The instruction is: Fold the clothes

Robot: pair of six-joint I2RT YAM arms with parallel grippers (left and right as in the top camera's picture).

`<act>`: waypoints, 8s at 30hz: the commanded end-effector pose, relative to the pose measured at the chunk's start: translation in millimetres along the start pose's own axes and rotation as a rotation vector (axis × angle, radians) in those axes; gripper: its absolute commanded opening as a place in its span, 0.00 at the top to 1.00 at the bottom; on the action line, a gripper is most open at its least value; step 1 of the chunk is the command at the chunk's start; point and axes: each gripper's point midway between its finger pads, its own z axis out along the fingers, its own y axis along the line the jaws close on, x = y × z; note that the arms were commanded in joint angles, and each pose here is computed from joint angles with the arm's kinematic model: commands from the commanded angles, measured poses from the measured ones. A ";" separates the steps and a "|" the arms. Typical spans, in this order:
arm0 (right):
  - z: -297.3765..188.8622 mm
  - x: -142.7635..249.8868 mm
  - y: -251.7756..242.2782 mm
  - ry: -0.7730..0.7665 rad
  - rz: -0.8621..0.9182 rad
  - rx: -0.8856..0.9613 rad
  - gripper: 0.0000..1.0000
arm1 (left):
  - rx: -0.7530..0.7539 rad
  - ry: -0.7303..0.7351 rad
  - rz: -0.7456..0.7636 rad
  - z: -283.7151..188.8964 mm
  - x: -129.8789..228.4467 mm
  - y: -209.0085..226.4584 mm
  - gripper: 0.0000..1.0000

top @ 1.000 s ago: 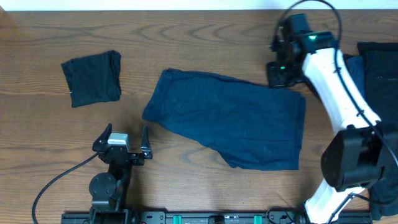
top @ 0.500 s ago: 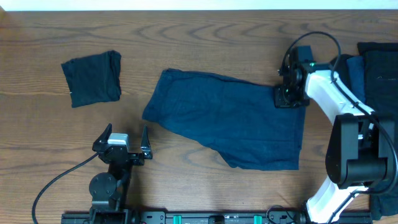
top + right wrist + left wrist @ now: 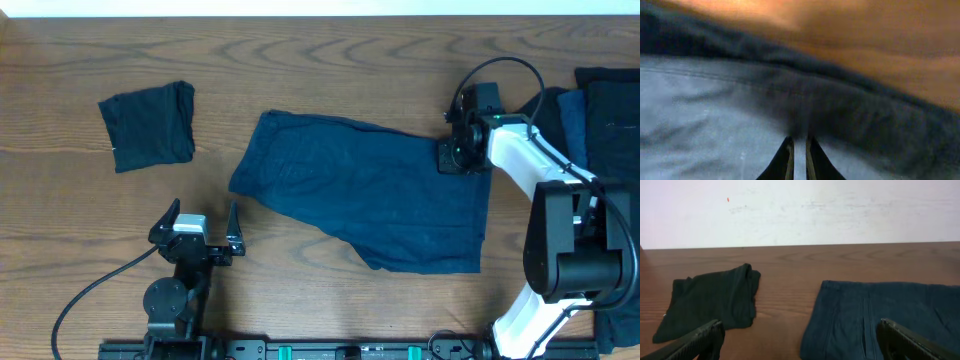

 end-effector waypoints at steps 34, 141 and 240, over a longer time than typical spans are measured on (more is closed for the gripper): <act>14.2 -41.4 -152.4 -0.191 0.163 0.074 0.87 | 0.020 0.044 0.008 0.7 14.7 -3.6 0.02; -72.1 51.0 -0.4 -0.133 0.122 -0.017 0.97 | 0.019 0.044 0.008 0.7 14.7 -3.5 0.02; -60.0 23.1 6.4 -0.013 0.058 -0.056 0.32 | 0.019 0.044 0.008 0.7 14.7 -3.5 0.02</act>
